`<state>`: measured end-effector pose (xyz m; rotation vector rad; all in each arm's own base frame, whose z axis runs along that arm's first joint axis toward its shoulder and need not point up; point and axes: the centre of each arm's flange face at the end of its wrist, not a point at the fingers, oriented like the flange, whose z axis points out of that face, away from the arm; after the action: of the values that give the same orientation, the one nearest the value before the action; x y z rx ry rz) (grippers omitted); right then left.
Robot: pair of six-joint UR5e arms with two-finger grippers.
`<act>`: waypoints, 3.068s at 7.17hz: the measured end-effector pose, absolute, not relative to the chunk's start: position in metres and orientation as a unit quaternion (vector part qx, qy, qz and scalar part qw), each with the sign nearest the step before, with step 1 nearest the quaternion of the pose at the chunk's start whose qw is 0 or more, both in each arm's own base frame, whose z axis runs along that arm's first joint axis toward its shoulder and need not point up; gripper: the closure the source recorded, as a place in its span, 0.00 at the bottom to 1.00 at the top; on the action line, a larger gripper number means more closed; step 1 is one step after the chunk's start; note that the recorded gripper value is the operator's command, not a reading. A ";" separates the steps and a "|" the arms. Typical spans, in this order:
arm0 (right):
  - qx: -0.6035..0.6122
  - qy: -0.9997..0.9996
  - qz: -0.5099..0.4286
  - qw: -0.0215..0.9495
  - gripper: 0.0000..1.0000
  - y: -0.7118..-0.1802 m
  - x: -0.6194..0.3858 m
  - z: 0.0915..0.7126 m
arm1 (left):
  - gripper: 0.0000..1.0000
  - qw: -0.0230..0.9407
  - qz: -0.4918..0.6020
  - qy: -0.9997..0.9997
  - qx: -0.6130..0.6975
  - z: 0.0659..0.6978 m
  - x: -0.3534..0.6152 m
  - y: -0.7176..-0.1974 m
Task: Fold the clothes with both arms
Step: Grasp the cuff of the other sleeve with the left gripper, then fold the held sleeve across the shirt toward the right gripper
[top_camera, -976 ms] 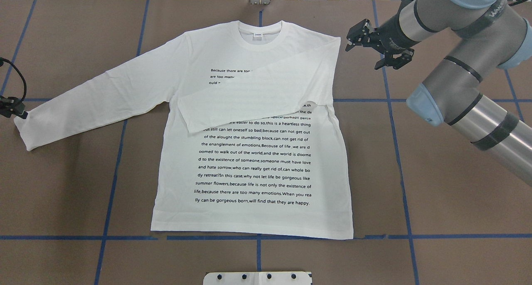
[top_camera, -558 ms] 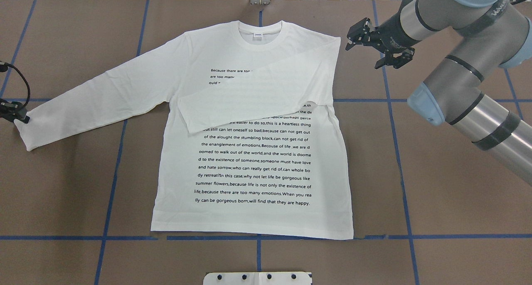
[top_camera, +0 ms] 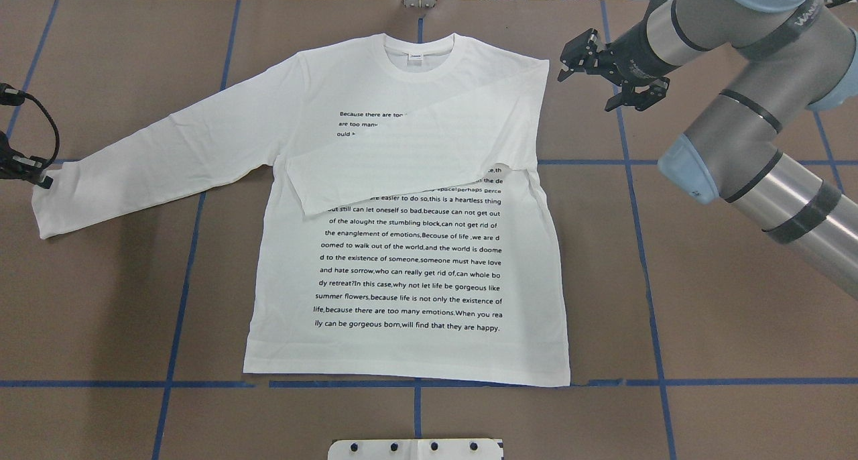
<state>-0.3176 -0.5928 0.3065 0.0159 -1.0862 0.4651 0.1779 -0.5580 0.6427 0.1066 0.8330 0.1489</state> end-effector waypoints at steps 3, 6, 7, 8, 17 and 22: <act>0.005 -0.506 0.227 0.832 0.01 -0.594 -0.306 0.322 | 1.00 0.887 0.073 0.446 0.097 0.534 0.184 -0.564; 0.028 -0.483 0.200 0.852 0.01 -0.590 -0.268 0.375 | 1.00 0.851 0.011 0.514 0.105 0.377 0.235 -0.585; 0.034 -0.472 0.186 0.861 0.01 -0.586 -0.252 0.399 | 1.00 0.837 -0.004 0.539 0.094 0.318 0.277 -0.586; 0.038 -0.462 0.176 0.869 0.01 -0.582 -0.238 0.421 | 1.00 0.823 -0.022 0.562 0.085 0.255 0.326 -0.579; 0.047 -0.453 0.172 0.874 0.01 -0.550 -0.200 0.447 | 0.40 0.796 -0.101 0.588 0.100 0.058 0.612 -0.462; 0.041 -0.467 0.180 0.864 0.00 -0.536 -0.215 0.423 | 0.21 0.794 -0.121 0.589 0.092 0.046 0.618 -0.461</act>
<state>-0.2149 -0.5362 0.4230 0.0855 -0.9795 0.3781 0.6183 -0.4606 0.0455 0.1981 1.2656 -0.2600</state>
